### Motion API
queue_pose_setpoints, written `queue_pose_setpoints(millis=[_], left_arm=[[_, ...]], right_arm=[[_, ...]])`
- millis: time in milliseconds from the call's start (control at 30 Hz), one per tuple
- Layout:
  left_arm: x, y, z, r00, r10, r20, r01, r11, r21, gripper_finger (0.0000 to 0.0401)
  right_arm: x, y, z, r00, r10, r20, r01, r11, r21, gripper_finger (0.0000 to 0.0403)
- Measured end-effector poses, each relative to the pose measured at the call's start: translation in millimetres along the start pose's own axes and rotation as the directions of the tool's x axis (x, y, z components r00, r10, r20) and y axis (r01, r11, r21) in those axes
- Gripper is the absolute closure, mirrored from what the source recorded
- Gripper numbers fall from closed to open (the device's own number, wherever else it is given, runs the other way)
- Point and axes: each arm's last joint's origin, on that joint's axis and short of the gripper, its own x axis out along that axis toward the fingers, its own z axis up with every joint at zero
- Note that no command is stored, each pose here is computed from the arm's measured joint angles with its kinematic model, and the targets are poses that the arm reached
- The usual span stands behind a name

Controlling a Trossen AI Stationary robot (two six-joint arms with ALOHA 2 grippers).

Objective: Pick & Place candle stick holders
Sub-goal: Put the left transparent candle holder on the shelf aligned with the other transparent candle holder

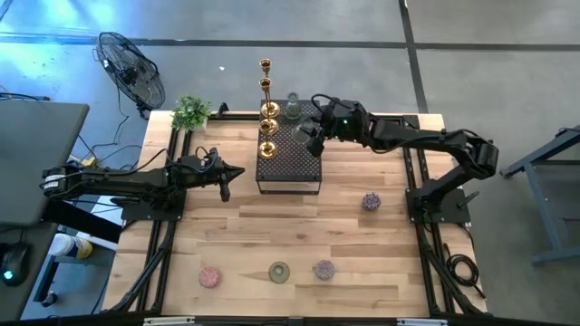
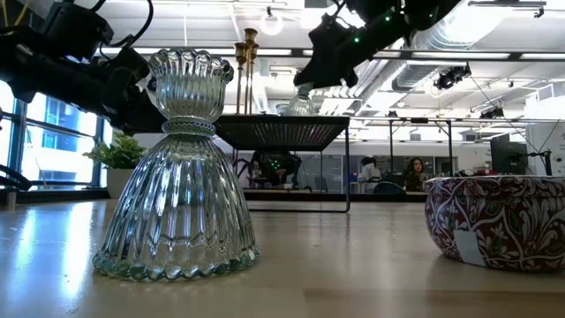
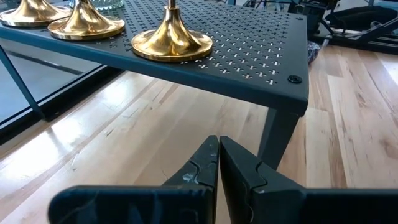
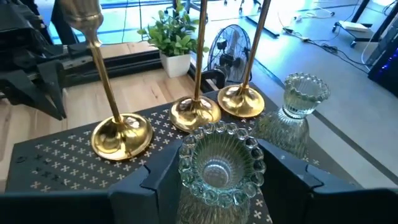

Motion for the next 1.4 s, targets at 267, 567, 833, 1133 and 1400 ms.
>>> queue_pose_setpoints(millis=[267, 567, 833, 1133, 1400], left_arm=[[0, 0, 0, 1.0, 0.0, 0.0, 0.0, 1.0, 0.0, 0.0391], [0, 0, 0, 1.0, 0.001, 0.0, -0.001, 1.0, 0.0, 0.0391], [0, 0, 0, 1.0, 0.001, -0.003, -0.001, 1.0, 0.0, 0.0391], [0, 0, 0, 1.0, 0.001, -0.003, -0.001, 1.0, 0.0, 0.0391], [0, 0, 0, 1.0, 0.001, -0.003, -0.001, 1.0, 0.0, 0.0391]], right_arm=[[4, -12, -3, 1.0, -0.012, -0.01, 0.012, 0.999, 0.033, 0.0232], [17, -18, -10, 1.0, 0.011, -0.019, -0.01, 0.998, 0.055, 0.0232], [16, -19, 9, 1.0, 0.008, -0.023, -0.007, 0.999, 0.041, 0.023], [30, -19, 1, 0.999, 0.026, -0.042, -0.024, 0.999, 0.046, 0.023], [49, -19, 6, 0.998, 0.026, -0.06, -0.024, 0.999, 0.021, 0.023]])
